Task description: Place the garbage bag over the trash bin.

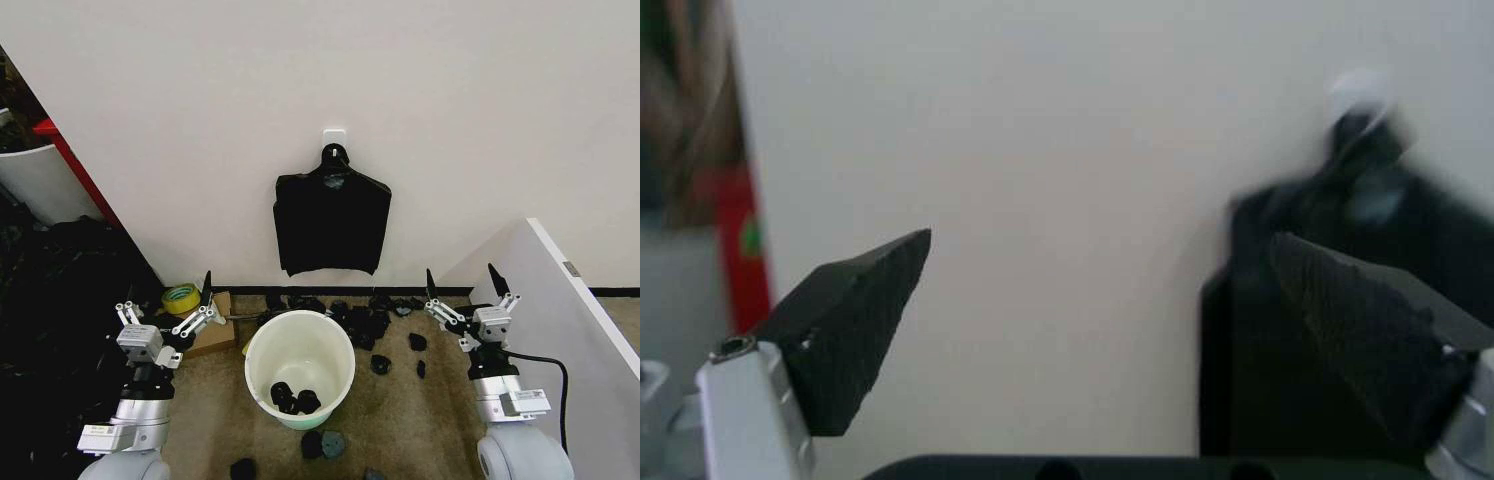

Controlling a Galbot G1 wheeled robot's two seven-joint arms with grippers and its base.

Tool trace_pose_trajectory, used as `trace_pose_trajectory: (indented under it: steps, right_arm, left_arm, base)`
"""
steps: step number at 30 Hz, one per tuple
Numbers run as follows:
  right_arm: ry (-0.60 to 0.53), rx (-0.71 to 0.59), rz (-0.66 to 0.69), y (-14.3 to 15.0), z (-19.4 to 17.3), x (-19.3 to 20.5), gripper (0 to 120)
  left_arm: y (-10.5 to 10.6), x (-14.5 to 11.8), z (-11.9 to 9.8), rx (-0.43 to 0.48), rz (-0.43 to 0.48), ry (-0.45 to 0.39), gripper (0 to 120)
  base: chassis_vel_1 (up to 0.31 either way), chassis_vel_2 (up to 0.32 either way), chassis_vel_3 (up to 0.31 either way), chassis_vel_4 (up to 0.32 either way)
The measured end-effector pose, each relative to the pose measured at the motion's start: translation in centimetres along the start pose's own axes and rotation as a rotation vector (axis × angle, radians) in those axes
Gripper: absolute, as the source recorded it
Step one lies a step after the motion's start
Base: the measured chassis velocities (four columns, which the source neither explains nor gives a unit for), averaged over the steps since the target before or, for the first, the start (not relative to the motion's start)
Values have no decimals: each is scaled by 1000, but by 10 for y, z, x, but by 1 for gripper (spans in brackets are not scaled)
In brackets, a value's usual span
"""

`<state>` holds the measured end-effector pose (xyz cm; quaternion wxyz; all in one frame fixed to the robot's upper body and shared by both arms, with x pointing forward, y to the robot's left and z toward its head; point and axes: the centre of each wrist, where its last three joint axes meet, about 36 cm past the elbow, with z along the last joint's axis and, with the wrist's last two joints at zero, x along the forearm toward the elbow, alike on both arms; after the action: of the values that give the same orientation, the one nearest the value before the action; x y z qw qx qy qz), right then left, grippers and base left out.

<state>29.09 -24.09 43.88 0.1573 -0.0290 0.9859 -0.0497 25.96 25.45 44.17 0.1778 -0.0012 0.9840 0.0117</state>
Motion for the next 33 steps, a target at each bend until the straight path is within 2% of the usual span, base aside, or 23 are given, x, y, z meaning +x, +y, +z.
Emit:
trace_pose_trajectory:
  steps: [2,5,8,13,21,26,28,31,33]
  right_arm:
    - [14,-66,7,5,-3,-2,100]
    - [31,-125,10,11,-4,-4,100]
    - [33,-130,11,12,-4,-6,100]
    - [40,-65,12,10,4,-7,100]
    - [19,84,-7,6,12,-4,100]
    - [8,111,-53,5,12,-2,100]
    - [4,73,-66,6,9,-2,100]
    - [30,-86,-60,13,-4,-3,100]
    - [35,-113,-59,14,-6,-3,100]
  left_arm:
    - [-8,2,0,8,-43,55,100]
    - [-8,4,5,-6,-66,71,100]
    - [-9,6,5,-9,-68,77,100]
    - [-8,8,11,-27,-43,85,100]
    - [-2,15,27,-114,9,71,100]
    - [-1,16,27,-136,28,46,100]
    - [-1,15,26,-122,37,30,100]
    - [-3,13,20,-53,49,2,100]
    - [-3,13,19,-48,51,0,100]
  base:
    - [0,0,0,0]
    - [0,0,0,0]
    - [0,0,0,0]
    - [0,0,0,0]
    - [0,0,0,0]
    - [0,0,0,0]
    - [0,0,0,0]
    - [0,0,0,0]
    - [0,0,0,0]
